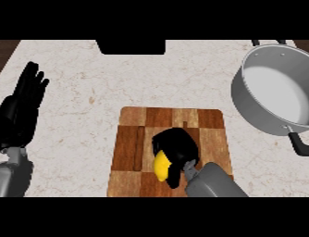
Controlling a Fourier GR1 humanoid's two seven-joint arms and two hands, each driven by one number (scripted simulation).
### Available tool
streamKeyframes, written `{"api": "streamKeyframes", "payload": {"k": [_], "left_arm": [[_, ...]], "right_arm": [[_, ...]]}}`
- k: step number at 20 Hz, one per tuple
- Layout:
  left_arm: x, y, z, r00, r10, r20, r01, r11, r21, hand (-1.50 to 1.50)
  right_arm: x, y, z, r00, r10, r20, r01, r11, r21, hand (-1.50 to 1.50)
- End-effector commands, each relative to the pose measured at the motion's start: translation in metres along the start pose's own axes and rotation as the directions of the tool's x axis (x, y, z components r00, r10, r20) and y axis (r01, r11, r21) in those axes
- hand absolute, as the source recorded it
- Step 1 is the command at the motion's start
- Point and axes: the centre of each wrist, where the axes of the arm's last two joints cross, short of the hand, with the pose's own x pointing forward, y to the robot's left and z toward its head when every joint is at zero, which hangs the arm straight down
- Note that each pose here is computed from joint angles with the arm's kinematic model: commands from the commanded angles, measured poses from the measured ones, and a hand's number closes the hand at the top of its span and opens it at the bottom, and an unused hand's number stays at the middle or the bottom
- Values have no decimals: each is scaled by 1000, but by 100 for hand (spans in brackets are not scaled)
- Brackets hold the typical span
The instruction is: Pick the lemon from the cutting board and place it in the pot
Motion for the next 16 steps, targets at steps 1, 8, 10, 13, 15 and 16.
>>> {"api": "streamKeyframes", "payload": {"k": [1, 8, 10, 13, 15, 16], "left_arm": [[1, -3, 1, 1000, 8, 12, -8, 1000, 1, 0], [2, 7, -10, 1000, -2, 3, 2, 1000, -3, 0], [-1, 14, -7, 1000, 2, -4, -2, 1000, 26, 0], [5, 3, -12, 1000, 6, 6, -6, 999, 37, 0], [-8, 4, 1, 1000, -9, -7, 9, 1000, 30, 0], [-14, 6, 3, 1000, -6, -21, 6, 999, 36, 0]], "right_arm": [[23, 1, 6, 988, -109, -111, 98, 990, -98, 150], [58, -31, 28, 978, -194, -75, 155, 919, -363, 150], [55, -38, 39, 965, -258, -49, 195, 831, -520, 150], [65, -64, 51, 951, -309, -7, 223, 702, -676, 150], [59, -67, 62, 948, -317, -42, 176, 629, -757, 150], [57, -80, 70, 954, -297, -44, 146, 585, -798, 150]]}}
